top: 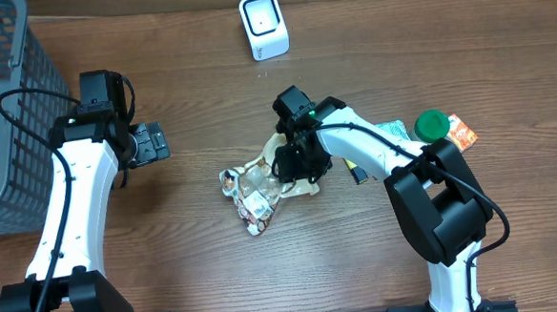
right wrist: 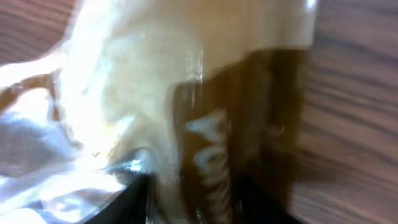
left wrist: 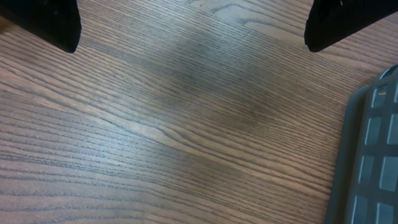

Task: Scan the item barcode
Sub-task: 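Lift the Pantree bag and carry it toward the scanner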

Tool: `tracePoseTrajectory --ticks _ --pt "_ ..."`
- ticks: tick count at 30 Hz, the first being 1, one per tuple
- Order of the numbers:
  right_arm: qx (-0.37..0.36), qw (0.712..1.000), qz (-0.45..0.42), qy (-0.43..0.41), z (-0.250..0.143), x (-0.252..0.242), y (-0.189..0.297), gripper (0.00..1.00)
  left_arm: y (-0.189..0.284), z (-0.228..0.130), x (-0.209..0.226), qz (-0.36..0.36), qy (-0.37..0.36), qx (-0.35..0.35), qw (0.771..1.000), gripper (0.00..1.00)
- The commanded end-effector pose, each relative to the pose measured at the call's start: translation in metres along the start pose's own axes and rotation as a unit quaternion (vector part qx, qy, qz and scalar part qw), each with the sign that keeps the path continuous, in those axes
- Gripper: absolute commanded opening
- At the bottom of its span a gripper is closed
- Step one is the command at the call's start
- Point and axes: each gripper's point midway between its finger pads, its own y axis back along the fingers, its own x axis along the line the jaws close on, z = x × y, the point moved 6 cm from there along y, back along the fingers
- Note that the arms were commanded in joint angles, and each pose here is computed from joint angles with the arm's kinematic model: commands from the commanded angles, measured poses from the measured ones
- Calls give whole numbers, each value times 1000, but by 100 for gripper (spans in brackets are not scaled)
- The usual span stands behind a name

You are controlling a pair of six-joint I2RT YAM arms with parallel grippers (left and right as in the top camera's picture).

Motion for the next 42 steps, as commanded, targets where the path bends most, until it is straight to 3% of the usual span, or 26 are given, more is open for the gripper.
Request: tracePoseTrajectory --ticks 1,8,15,18,28,37,42 --pt "7 999 30 25 -2 2 6 35 -1 2 2 6 4 -1 1000 100" --pt "-42 992 115 44 16 9 58 30 -1 2 2 6 4 -1 1000 100" --pt "-109 971 196 75 14 8 126 15 -1 2 2 5 4 -1 1000 100" --pt "-126 967 210 75 11 7 144 4 -1 2 2 6 4 -1 1000 99" --pt "-130 963 225 76 9 7 151 4 -1 2 2 5 4 -1 1000 100" --pt "-228 940 224 118 40 19 204 3 -1 2 2 5 4 -1 1000 100" --pt "-317 924 159 140 60 23 254 3 -1 2 2 5 4 -1 1000 100"
